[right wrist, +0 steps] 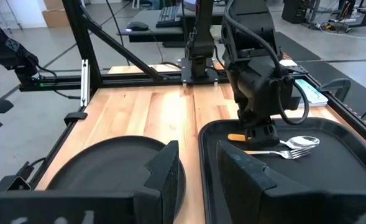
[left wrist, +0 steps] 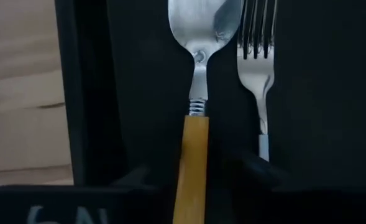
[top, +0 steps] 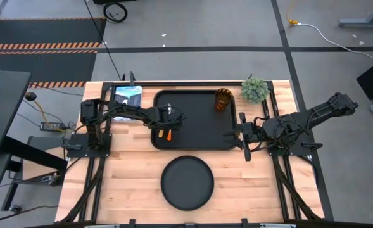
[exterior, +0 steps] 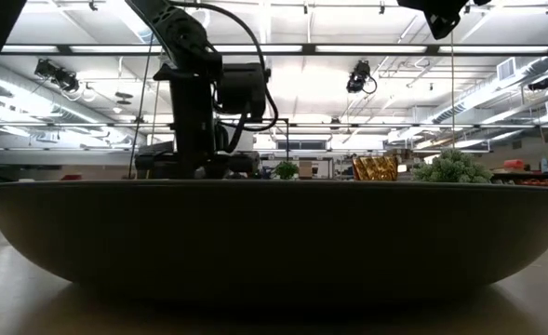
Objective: Pick and place plate/cup/fork/spoon on tray
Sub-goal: Put the yellow spoon on the black tray to the left of the orange fork, then put the black plate on the black tray below the orange cup
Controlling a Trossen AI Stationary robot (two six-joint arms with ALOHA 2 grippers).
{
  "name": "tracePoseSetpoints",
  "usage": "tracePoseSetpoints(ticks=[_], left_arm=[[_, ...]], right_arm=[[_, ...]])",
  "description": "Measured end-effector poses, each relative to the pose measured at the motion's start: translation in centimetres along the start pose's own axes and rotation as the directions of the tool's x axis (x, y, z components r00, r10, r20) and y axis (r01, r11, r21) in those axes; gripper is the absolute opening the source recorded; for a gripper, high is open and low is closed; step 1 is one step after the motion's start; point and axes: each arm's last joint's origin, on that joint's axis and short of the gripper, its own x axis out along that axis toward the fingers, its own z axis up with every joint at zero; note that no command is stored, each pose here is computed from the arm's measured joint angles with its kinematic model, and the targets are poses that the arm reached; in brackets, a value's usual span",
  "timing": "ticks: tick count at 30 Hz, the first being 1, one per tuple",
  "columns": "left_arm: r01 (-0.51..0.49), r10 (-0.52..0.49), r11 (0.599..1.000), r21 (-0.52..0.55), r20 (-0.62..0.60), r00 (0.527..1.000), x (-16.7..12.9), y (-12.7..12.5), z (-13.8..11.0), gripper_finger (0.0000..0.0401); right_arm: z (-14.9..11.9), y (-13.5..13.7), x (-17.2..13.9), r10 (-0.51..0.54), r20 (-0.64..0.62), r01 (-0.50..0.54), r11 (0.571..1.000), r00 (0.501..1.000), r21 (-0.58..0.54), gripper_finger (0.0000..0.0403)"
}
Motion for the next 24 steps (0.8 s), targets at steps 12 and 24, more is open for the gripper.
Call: tracePoseSetpoints(ticks=[12,24], left_arm=[[0.237,-0.227,0.969,0.074,-0.120,0.966,-2.8,-1.0,-0.1,0.0151],[0.495,-0.441,0.831,0.254,-0.241,0.865,-9.5,-3.1,-6.4,0.0142]], right_arm=[[-0.1,0.0,0.0,-0.001,-0.007,0.001,1.000,1.000,-0.003,0.0116],[-0.7,-0.1,0.0,-0.015,-0.067,0.013,1.000,0.998,-0.029,0.0116]])
